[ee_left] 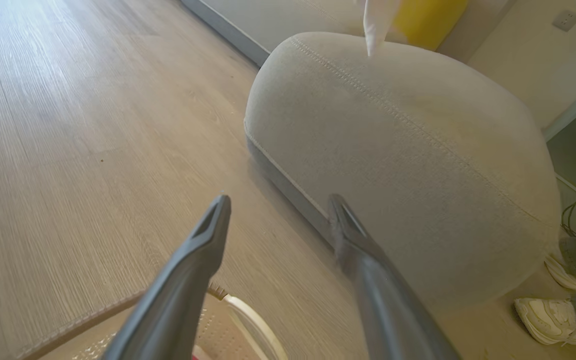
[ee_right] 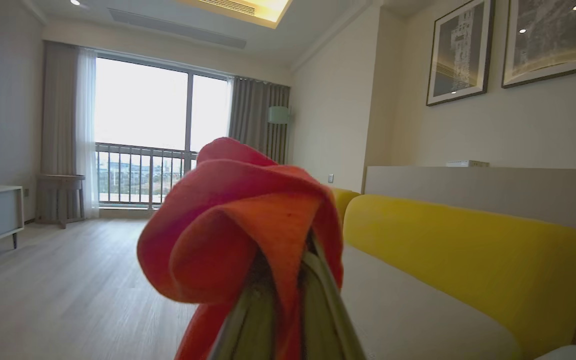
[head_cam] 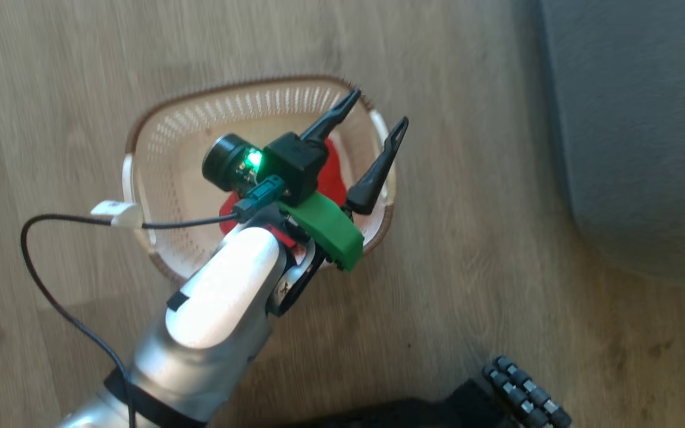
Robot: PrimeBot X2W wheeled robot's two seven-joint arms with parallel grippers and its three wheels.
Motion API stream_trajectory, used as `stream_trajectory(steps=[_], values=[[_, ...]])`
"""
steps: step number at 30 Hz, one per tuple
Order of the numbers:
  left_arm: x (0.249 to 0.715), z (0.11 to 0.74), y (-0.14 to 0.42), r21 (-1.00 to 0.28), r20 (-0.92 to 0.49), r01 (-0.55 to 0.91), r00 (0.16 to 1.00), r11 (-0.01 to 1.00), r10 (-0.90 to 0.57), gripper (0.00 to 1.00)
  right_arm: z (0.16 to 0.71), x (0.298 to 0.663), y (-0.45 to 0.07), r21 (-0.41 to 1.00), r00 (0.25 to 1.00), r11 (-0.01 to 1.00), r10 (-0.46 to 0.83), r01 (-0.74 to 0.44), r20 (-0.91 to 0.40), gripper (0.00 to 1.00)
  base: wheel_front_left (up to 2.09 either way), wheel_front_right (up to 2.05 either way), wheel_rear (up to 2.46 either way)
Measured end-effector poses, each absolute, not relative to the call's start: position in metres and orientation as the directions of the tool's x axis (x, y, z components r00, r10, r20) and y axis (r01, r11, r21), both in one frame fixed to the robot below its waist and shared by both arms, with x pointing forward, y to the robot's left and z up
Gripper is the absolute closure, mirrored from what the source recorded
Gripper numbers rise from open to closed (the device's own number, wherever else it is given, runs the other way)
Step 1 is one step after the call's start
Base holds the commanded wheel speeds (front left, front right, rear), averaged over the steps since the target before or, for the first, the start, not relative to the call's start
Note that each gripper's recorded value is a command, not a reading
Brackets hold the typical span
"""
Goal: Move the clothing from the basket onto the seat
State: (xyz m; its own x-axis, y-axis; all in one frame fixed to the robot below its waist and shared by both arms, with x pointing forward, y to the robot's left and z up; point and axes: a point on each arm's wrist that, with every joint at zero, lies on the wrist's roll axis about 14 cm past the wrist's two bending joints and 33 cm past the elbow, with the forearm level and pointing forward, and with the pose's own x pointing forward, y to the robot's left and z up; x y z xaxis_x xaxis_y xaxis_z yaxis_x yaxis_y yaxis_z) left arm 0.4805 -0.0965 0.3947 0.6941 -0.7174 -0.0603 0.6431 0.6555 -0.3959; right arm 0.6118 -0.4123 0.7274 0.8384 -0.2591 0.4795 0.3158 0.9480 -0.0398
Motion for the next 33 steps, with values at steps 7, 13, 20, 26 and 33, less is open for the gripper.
stream_trajectory(steps=[7, 13, 20, 26, 33], values=[[0.492, 0.337, -0.077, -0.441, -0.144, 0.555, 0.732, 0.706, -0.666, 0.0, 0.628, 0.659, -0.448, -0.074, 0.881, 0.908, -0.378, 0.413, 0.283, 1.0, 0.0, 0.0, 0.0], [0.496, 0.304, -0.064, -0.437, -0.2, 0.518, 0.741, 0.735, -0.641, 0.0, 0.467, 0.649, -0.445, -0.081, 0.903, 0.901, -0.429, 0.426, -0.019, 1.0, 0.0, 0.0, 0.0], [0.502, 0.318, -0.059, -0.423, -0.183, 0.508, 0.763, 0.75, -0.62, 0.0, 0.453, 0.613, -0.458, -0.079, 0.872, 0.875, -0.482, 0.477, -0.08, 0.31, 0.0, 0.0, 0.0], [0.497, 0.341, -0.059, -0.417, -0.162, 0.516, 0.768, 0.749, -0.619, 0.0, 0.462, 0.576, -0.466, -0.15, 0.863, 0.868, -0.492, 0.474, -0.115, 0.0, 0.0, 0.0, 0.0], [0.49, 0.377, -0.056, -0.411, -0.123, 0.515, 0.786, 0.752, -0.606, 0.0, 0.461, 0.524, -0.453, -0.253, 0.881, 0.886, -0.438, 0.389, -0.178, 0.0, 0.0, 0.0, 0.0]])
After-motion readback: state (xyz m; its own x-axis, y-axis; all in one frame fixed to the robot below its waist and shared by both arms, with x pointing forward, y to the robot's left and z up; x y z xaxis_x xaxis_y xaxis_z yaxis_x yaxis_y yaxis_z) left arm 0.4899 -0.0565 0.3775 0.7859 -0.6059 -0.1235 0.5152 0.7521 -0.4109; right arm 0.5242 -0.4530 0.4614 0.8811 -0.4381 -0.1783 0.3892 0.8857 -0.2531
